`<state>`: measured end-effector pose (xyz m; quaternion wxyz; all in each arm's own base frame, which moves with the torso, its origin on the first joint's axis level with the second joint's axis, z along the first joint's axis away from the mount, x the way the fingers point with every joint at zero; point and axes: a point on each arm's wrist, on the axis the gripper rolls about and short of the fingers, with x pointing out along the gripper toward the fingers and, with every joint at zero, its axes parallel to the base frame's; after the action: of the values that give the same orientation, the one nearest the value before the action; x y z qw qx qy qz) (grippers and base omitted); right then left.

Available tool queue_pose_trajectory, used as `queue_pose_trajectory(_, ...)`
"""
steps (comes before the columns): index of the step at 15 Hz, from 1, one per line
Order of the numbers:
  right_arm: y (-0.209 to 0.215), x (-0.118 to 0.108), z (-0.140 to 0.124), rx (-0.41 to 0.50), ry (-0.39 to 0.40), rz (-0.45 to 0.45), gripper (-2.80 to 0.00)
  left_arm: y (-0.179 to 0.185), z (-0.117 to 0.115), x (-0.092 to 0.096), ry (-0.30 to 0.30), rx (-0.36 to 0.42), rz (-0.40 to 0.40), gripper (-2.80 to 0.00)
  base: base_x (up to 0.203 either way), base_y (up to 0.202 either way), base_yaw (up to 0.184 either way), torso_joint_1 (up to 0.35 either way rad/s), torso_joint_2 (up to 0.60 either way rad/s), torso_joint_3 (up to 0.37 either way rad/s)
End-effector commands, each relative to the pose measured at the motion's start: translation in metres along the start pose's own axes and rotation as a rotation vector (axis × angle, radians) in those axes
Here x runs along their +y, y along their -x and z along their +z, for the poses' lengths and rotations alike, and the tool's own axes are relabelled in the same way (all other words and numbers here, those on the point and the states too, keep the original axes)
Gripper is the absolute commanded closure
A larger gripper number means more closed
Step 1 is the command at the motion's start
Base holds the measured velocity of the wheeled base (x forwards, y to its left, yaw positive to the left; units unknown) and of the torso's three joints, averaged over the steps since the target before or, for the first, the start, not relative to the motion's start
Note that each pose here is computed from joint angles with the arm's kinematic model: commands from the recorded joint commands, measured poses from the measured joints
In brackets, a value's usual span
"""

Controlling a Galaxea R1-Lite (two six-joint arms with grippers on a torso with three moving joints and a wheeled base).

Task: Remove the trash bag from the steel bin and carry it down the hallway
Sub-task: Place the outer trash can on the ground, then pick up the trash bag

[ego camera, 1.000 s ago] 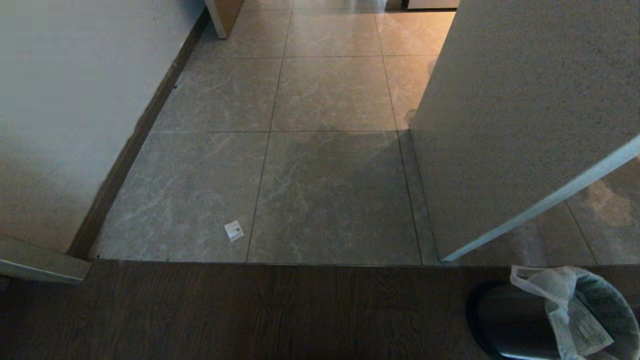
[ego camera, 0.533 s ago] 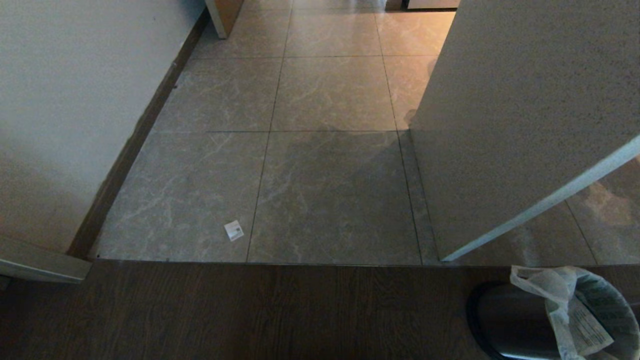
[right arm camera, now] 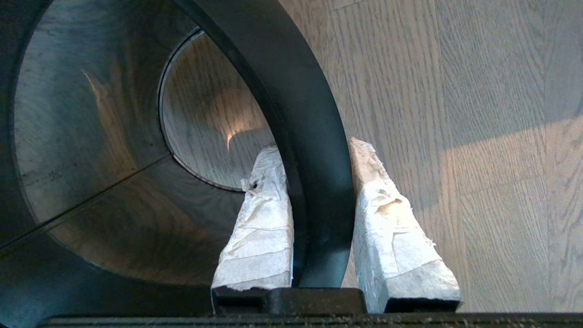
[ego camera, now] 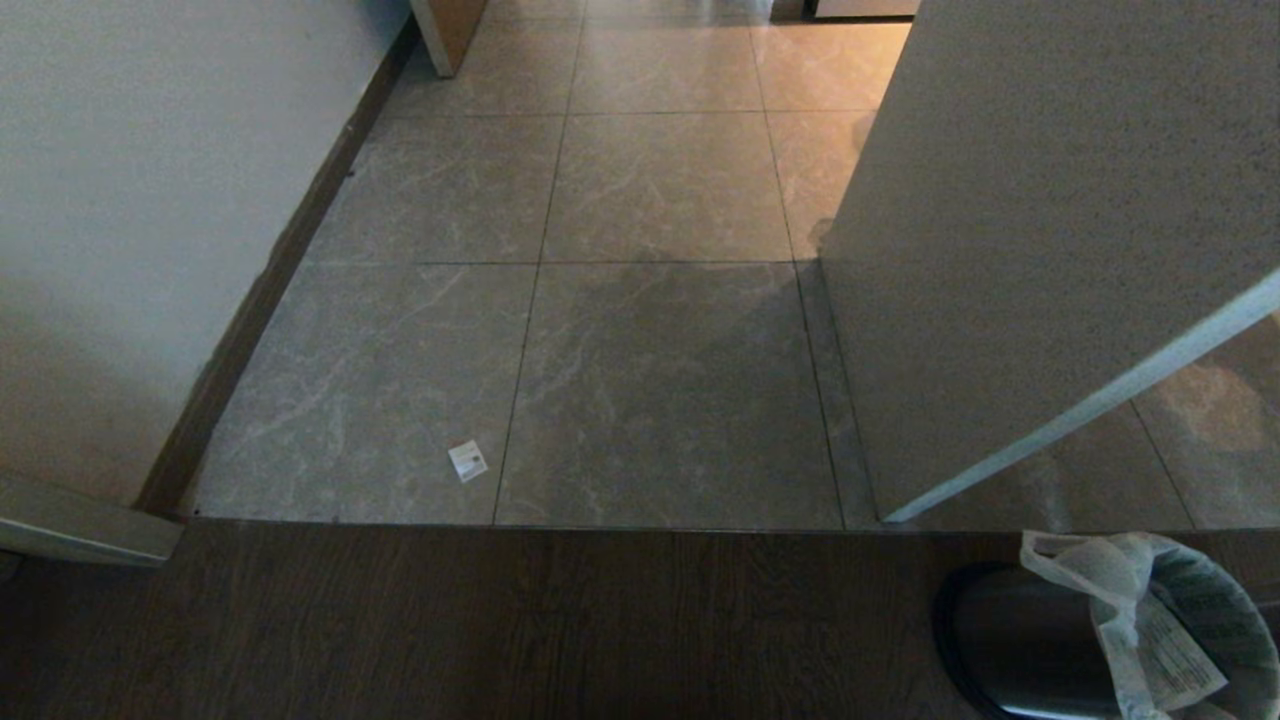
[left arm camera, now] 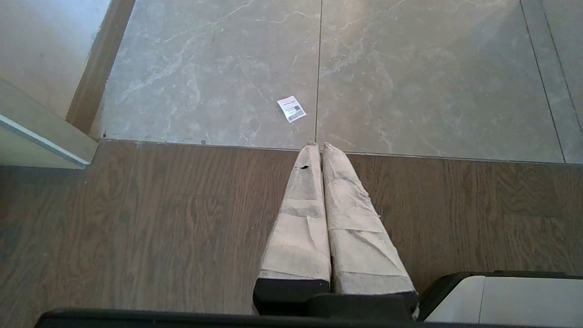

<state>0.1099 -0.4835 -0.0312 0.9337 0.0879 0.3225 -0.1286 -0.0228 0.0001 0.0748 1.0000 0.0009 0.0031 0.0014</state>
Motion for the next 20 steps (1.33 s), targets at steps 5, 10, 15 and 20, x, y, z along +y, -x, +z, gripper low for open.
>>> queue_pose_trajectory(5,0.000,0.000,0.001,-0.003,0.005,0.005,0.00,0.000,0.000,0.000,0.000,0.000,0.000,0.00,0.000,0.000,0.000,0.000,0.00,0.000)
queue_pose_trajectory(10,0.000,0.000,0.001,-0.003,0.007,0.003,-2.80,0.000,0.000,0.000,0.000,0.000,0.000,0.00,0.000,0.000,0.000,0.000,0.00,0.000)
queue_pose_trajectory(15,0.001,0.001,0.001,0.020,0.002,-0.006,-2.80,0.000,0.000,0.000,0.000,0.000,0.000,0.00,0.000,0.000,0.000,0.000,0.00,0.000)
queue_pose_trajectory(20,0.036,0.024,0.022,0.054,-0.044,0.068,-2.80,0.000,0.000,0.000,0.000,0.000,0.000,0.00,0.000,0.000,0.000,0.000,0.00,0.000)
